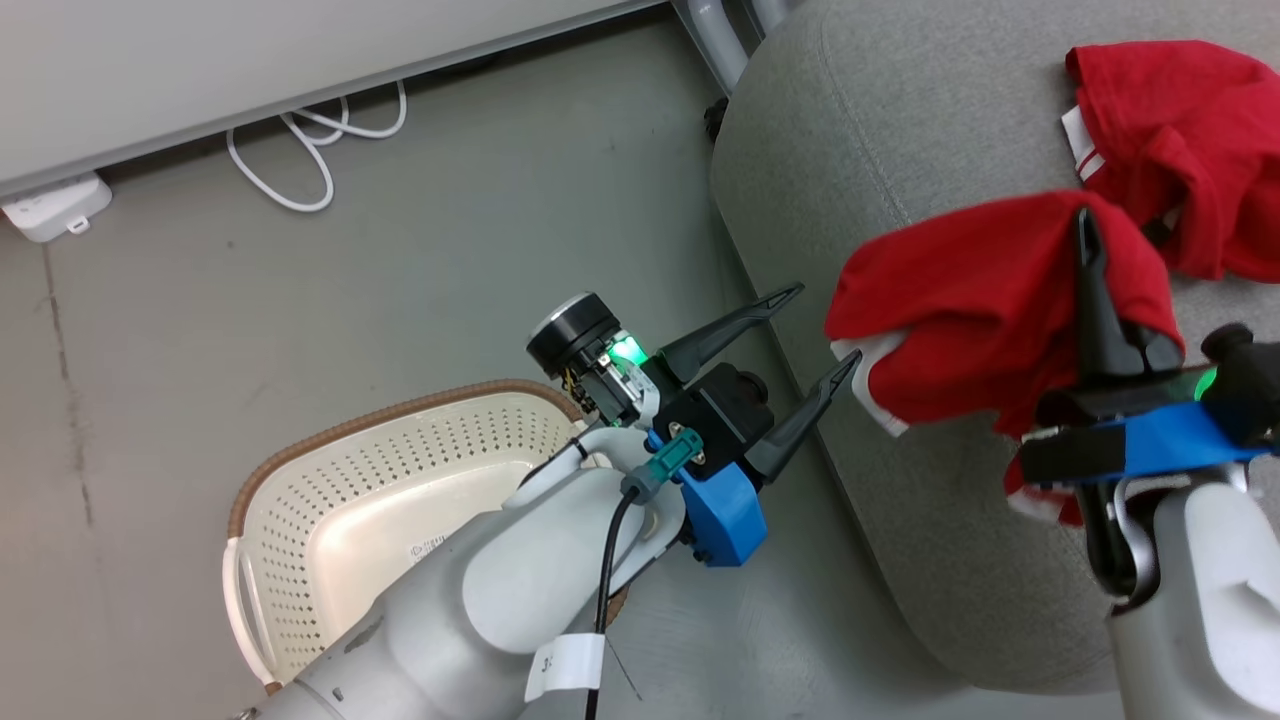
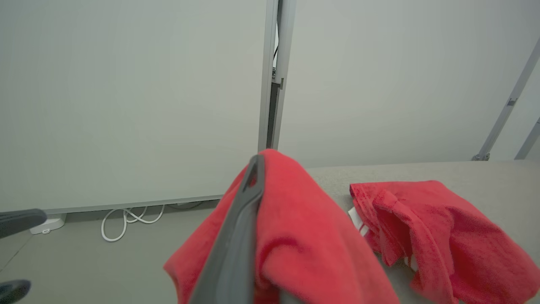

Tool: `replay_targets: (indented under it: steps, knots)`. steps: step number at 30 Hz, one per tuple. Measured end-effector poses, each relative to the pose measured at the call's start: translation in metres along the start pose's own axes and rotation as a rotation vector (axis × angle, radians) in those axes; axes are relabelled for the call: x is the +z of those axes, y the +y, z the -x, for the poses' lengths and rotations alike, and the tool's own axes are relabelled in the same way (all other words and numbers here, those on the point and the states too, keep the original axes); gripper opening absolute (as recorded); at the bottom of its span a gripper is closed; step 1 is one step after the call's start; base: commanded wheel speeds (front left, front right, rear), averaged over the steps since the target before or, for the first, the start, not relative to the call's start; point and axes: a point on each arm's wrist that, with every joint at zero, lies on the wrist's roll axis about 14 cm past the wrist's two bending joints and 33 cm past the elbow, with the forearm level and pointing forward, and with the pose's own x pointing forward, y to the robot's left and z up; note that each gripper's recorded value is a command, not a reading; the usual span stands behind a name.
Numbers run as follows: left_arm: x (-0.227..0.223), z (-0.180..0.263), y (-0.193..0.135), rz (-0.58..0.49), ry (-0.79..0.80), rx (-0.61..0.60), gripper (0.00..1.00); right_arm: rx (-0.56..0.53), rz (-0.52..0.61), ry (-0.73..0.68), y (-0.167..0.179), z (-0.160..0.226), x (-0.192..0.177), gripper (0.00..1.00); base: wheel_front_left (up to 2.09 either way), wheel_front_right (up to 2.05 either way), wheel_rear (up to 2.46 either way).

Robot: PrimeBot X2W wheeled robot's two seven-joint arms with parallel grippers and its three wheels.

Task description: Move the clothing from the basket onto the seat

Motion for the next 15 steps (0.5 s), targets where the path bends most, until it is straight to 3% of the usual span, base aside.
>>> replay_targets:
  steps: [8, 15]
  knots:
    - [-0.016, -0.001, 0.023, 0.007, 0.002, 0.024, 1.00, 0.030, 0.104, -0.172, -0.006, -0.053, 0.054, 0.00, 0.00, 0.00, 0.00]
    - [-0.042, -0.003, 0.054, 0.016, 0.011, 0.054, 1.00, -0.039, 0.234, -0.364, -0.041, -0.102, 0.116, 0.00, 0.00, 0.00, 0.00]
